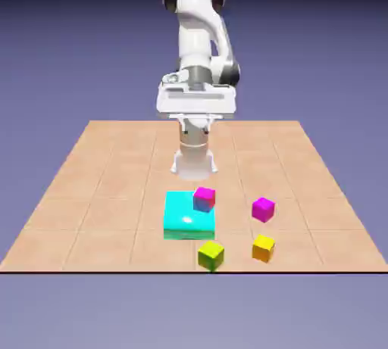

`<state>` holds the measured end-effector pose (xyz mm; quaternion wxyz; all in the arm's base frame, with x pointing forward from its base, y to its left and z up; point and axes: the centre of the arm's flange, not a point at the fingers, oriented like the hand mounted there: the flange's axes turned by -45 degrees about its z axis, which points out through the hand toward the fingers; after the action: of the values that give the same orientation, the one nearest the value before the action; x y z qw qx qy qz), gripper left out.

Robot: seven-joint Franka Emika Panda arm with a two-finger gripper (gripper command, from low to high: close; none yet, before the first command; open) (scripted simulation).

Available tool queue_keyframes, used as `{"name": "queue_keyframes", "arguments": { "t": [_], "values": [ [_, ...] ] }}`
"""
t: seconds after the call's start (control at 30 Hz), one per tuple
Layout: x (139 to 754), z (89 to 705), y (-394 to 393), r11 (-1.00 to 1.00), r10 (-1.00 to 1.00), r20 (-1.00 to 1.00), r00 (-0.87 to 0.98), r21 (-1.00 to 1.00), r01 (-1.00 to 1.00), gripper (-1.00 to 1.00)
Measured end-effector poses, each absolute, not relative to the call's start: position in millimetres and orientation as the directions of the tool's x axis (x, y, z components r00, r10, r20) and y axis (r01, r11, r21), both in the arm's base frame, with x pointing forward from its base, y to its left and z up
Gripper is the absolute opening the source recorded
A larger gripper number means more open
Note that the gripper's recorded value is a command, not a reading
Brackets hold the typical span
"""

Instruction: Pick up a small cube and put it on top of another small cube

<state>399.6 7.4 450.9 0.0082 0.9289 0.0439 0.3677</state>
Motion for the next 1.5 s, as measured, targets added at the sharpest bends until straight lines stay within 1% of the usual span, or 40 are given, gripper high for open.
{"name": "queue_keyframes", "arguments": {
  "t": [0.2, 0.4, 0.63, 0.87, 0.9, 1.03, 1.07, 1.13, 1.27, 1.43, 1.47, 1.5],
  "values": [
    [447, 407, 23, -0.962, 0.271, 0.499, 0.823, 0.107, 0.252, 0.0],
    [487, 350, 40, -0.889, 0.457, 0.286, 0.842, 0.127, 0.439, 0.0],
    [520, 274, 59, -0.76, 0.647, 0.022, 0.762, 0.093, 0.643, 0.0],
    [538, 194, 75, -0.601, 0.778, -0.227, 0.586, 0.0, 0.799, 0.0],
    [538, 194, 75, -0.601, 0.778, -0.227, 0.585, 0.0, 0.799, 0.0],
    [531, 126, 67, -0.601, 0.778, -0.227, 0.585, 0.0, 0.799, 0.0],
    [531, 125, 66, -0.601, 0.778, -0.227, 0.585, 0.0, 0.799, -1.0],
    [531, 125, 66, -0.601, 0.778, -0.227, 0.585, -0.001, 0.799, -1.0],
    [538, 193, 75, -0.601, 0.778, -0.227, 0.586, -0.001, 0.799, -1.0],
    [512, 237, 207, -0.587, 0.789, -0.226, 0.571, -0.004, 0.809, -1.0],
    [504, 245, 228, -0.584, 0.791, -0.227, 0.569, -0.002, 0.812, -1.0],
    [504, 245, 228, -0.584, 0.791, -0.227, 0.569, -0.002, 0.812, -1.0]
  ]
}}
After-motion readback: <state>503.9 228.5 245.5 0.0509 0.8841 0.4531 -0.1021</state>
